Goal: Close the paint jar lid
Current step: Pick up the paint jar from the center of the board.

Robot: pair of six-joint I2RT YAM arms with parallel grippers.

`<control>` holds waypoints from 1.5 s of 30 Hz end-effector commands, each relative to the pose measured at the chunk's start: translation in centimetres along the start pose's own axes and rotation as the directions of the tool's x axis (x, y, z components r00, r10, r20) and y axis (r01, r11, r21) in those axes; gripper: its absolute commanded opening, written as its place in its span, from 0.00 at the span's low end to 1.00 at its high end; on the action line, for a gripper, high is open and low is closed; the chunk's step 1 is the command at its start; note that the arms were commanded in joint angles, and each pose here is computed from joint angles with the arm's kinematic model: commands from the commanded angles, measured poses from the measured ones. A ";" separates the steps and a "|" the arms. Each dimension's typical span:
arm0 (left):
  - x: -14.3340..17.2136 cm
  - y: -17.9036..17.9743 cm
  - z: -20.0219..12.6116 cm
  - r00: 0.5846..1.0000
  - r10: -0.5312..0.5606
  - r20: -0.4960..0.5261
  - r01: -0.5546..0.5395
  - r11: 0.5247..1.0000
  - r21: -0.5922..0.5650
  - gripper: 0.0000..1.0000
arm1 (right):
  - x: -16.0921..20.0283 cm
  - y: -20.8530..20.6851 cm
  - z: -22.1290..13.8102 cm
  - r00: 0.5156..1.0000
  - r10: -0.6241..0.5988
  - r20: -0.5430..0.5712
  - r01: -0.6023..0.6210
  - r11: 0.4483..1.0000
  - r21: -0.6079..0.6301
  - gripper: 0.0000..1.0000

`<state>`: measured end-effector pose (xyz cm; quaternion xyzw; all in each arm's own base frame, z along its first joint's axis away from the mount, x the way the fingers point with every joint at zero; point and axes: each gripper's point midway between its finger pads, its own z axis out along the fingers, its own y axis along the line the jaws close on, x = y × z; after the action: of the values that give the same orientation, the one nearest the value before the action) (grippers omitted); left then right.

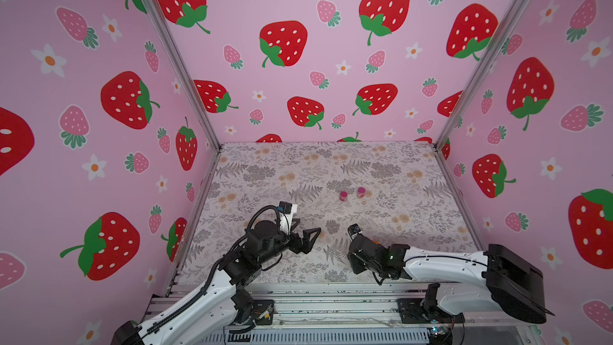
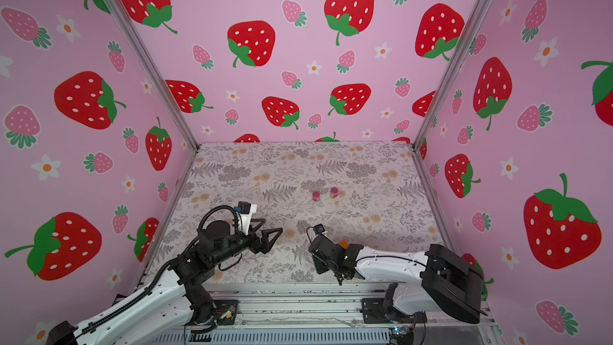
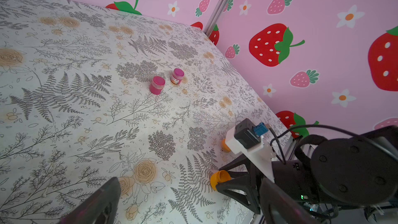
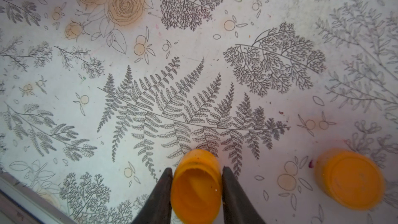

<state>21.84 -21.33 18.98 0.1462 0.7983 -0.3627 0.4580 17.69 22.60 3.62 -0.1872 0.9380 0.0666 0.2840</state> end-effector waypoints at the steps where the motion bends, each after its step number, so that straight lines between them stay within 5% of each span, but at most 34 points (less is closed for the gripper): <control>1: -0.4 -0.1 0.0 1.000 0.022 0.017 -0.022 1.000 -0.004 0.99 | -1.2 0.5 -1.0 1.000 -0.002 0.002 0.002 1.000 -0.016 0.35; 14: -4.6 -4.5 0.5 0.970 0.161 0.182 -0.195 0.963 0.184 0.99 | -9.9 -0.5 -7.1 0.995 0.099 -0.027 -0.102 0.983 -0.153 0.34; 26: -8.2 -7.7 5.4 0.866 0.373 0.333 -0.469 0.838 0.279 0.99 | -19.8 -0.3 -10.1 0.990 0.097 -0.098 -0.124 0.935 -0.331 0.31; 36: -7.7 -8.6 10.5 0.878 0.375 0.298 -0.475 0.764 0.437 0.83 | -20.3 0.5 -11.4 0.985 0.060 -0.163 -0.121 0.912 -0.393 0.31; 45: -7.1 -8.6 10.8 0.895 0.352 0.275 -0.444 0.768 0.462 0.73 | -19.7 1.6 -12.5 0.983 0.054 -0.175 -0.131 0.876 -0.465 0.31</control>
<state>27.74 -34.01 22.08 0.3847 0.6238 -0.4566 0.5043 27.18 27.31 23.92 -0.1989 0.9288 0.2701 0.1575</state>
